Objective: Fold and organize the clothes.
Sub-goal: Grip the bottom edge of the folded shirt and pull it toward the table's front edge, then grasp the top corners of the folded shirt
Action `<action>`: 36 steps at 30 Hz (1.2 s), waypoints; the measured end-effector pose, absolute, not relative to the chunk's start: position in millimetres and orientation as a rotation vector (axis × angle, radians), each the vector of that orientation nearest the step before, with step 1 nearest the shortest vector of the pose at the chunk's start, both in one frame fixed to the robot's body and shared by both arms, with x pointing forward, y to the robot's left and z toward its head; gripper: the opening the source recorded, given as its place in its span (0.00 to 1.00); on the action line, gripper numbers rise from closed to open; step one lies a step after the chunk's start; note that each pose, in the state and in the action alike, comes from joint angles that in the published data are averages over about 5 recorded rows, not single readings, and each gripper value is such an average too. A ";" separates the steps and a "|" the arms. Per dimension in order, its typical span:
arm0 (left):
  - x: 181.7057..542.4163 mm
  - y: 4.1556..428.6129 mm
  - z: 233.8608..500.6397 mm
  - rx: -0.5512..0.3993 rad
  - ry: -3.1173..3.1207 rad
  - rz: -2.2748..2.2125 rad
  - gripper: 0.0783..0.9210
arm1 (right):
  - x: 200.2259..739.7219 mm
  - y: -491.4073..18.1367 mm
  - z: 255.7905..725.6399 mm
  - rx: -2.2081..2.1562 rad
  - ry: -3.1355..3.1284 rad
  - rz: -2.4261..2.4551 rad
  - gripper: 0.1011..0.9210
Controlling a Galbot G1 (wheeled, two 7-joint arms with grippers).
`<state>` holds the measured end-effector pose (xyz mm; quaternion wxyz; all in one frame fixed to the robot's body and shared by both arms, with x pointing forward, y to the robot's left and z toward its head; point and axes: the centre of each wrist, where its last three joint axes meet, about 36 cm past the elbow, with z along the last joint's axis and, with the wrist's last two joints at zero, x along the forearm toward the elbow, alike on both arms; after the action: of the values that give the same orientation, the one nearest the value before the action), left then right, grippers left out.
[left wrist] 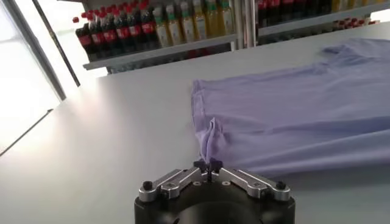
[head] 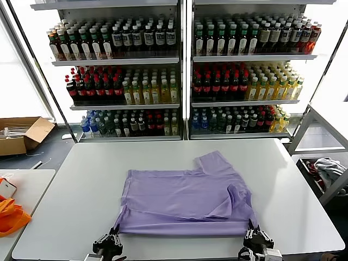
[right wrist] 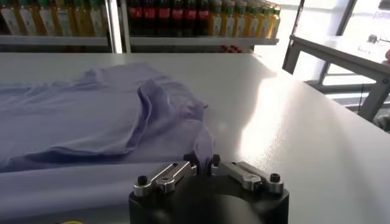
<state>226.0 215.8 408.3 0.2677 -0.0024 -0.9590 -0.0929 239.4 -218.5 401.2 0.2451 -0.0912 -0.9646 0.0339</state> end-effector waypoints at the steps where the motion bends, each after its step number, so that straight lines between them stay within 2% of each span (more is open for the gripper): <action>1: 223.6 215.9 408.1 -0.005 -2.584 -0.255 0.02 | 237.8 -218.1 401.3 -0.247 -2.631 0.097 0.36; 5: 215.9 214.5 408.7 -0.004 -2.574 -0.261 0.10 | 231.8 -217.2 403.2 -0.240 -2.626 0.107 0.49; 13: 206.4 204.5 421.0 -0.036 -2.585 -0.228 0.38 | 228.0 -218.6 411.9 -0.247 -2.660 0.085 0.78; 16: 206.2 200.9 430.2 -0.051 -2.613 -0.207 0.48 | 231.1 -220.7 418.8 -0.253 -2.697 0.055 0.85; 25: 226.0 211.2 463.3 -0.067 -2.769 -0.201 0.78 | 267.2 -242.1 444.3 -0.237 -2.841 -0.039 0.88; 28: 240.1 220.3 472.3 -0.095 -2.825 -0.221 0.86 | 289.1 -252.3 455.2 -0.175 -2.885 -0.051 0.88; 36: 292.0 245.1 481.2 -0.301 -2.888 -0.293 0.88 | 359.9 -275.2 482.6 0.140 -2.923 0.075 0.88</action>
<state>292.0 245.1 481.2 0.1112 -0.1025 -0.9835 -0.0997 359.9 -275.2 482.6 0.1067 0.0477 -0.9928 0.0255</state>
